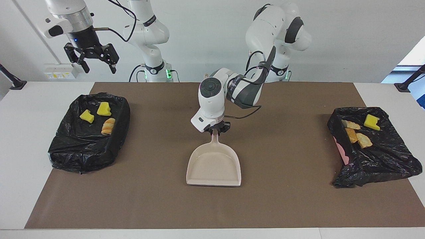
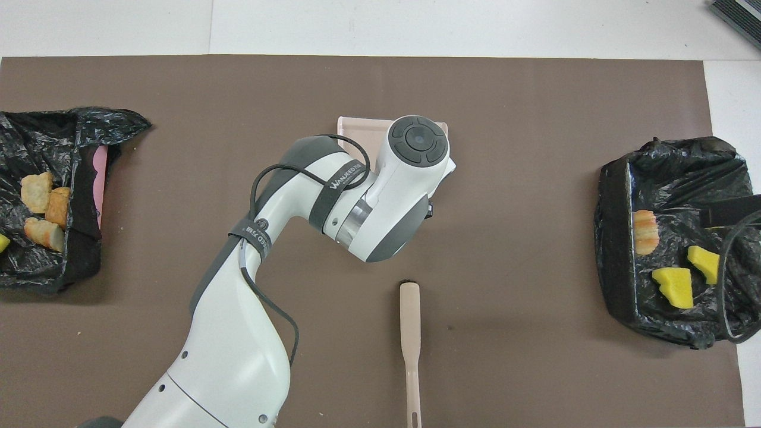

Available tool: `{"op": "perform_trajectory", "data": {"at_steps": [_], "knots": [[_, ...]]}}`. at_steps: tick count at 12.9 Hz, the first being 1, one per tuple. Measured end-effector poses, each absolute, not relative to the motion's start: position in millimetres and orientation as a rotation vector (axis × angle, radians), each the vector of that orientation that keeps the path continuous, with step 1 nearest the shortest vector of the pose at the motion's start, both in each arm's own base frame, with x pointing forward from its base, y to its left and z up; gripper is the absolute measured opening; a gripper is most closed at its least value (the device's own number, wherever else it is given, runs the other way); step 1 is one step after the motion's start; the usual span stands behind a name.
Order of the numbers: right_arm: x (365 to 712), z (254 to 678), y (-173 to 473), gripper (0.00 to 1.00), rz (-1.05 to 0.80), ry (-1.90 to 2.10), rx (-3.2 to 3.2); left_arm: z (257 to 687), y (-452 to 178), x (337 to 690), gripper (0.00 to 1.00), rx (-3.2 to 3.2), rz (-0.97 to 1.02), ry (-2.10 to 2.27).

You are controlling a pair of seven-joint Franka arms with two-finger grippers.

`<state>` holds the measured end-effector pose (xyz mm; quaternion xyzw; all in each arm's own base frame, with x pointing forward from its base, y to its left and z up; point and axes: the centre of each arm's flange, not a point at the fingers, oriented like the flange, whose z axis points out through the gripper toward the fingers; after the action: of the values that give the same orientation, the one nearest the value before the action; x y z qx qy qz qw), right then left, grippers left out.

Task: Sweep and dump trash in bin
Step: 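Lower the dustpan onto the table with the left gripper and release it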

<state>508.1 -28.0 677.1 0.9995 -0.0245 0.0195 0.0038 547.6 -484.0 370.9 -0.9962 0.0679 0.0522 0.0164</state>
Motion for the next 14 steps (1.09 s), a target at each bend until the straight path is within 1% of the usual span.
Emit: {"op": "perform_trajectory", "data": {"at_steps": [4, 9, 10, 11, 13, 14], "knots": [[507, 676, -31, 1.0, 0.056, -0.085, 3.133, 367, -492, 547, 0.32, -3.145, 0.138, 0.21], [502, 674, -31, 1.0, 0.048, -0.085, 3.134, 353, -490, 542, 0.33, -3.128, 0.169, 0.21], [501, 674, -31, 1.0, 0.047, -0.085, 3.134, 353, -489, 542, 0.38, -3.127, 0.168, 0.206], [500, 674, -31, 1.0, 0.046, -0.084, 3.135, 353, -488, 543, 0.39, -3.126, 0.167, 0.204], [500, 674, -30, 1.0, 0.045, -0.083, 3.135, 355, -483, 547, 0.58, -3.117, 0.144, 0.199], [500, 674, -30, 1.0, 0.045, -0.082, 3.135, 363, -479, 550, 0.74, -3.118, 0.122, 0.193]]}}
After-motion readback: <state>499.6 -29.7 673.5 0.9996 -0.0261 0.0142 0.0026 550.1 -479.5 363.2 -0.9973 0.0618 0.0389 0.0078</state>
